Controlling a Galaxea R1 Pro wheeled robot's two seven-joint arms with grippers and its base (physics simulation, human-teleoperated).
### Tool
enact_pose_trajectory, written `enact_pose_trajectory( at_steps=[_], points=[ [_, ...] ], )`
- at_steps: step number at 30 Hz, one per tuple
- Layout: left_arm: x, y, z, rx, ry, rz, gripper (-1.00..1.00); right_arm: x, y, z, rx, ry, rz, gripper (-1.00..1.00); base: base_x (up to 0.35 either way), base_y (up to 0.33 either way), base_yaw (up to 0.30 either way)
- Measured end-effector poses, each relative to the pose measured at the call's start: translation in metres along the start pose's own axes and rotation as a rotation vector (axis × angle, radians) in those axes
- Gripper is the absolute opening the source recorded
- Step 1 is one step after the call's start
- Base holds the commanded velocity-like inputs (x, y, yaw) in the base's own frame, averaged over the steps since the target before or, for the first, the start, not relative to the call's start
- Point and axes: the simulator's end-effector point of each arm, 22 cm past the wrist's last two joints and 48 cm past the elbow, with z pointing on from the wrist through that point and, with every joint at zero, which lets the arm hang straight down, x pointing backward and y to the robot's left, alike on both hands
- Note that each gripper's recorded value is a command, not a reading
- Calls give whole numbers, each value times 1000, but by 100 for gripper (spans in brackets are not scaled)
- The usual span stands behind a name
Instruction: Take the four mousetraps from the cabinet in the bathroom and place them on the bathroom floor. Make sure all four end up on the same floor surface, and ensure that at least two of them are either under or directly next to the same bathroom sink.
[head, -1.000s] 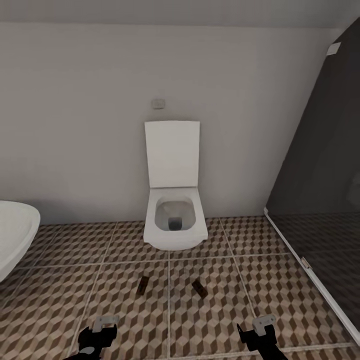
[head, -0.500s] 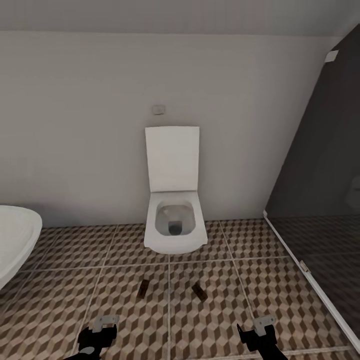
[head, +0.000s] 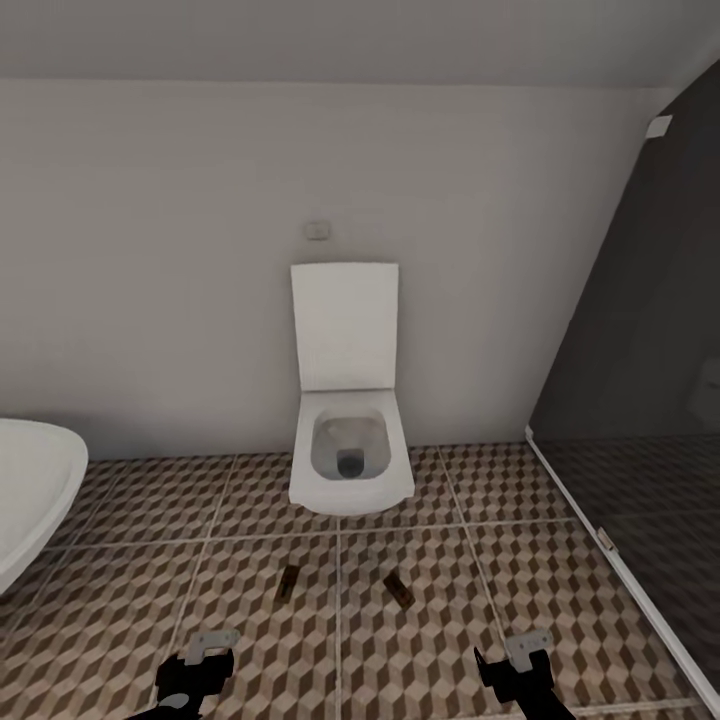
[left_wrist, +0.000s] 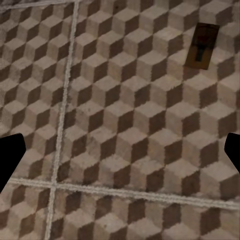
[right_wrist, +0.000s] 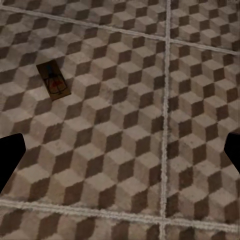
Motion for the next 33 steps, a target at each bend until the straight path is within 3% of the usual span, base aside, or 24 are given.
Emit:
enact_pose_trajectory(
  at_steps=[33],
  points=[
    [-47, 12, -47, 2, 4, 1, 100, -54, -10, -39, -1, 2, 0, 100, 0, 0, 0]
  ],
)
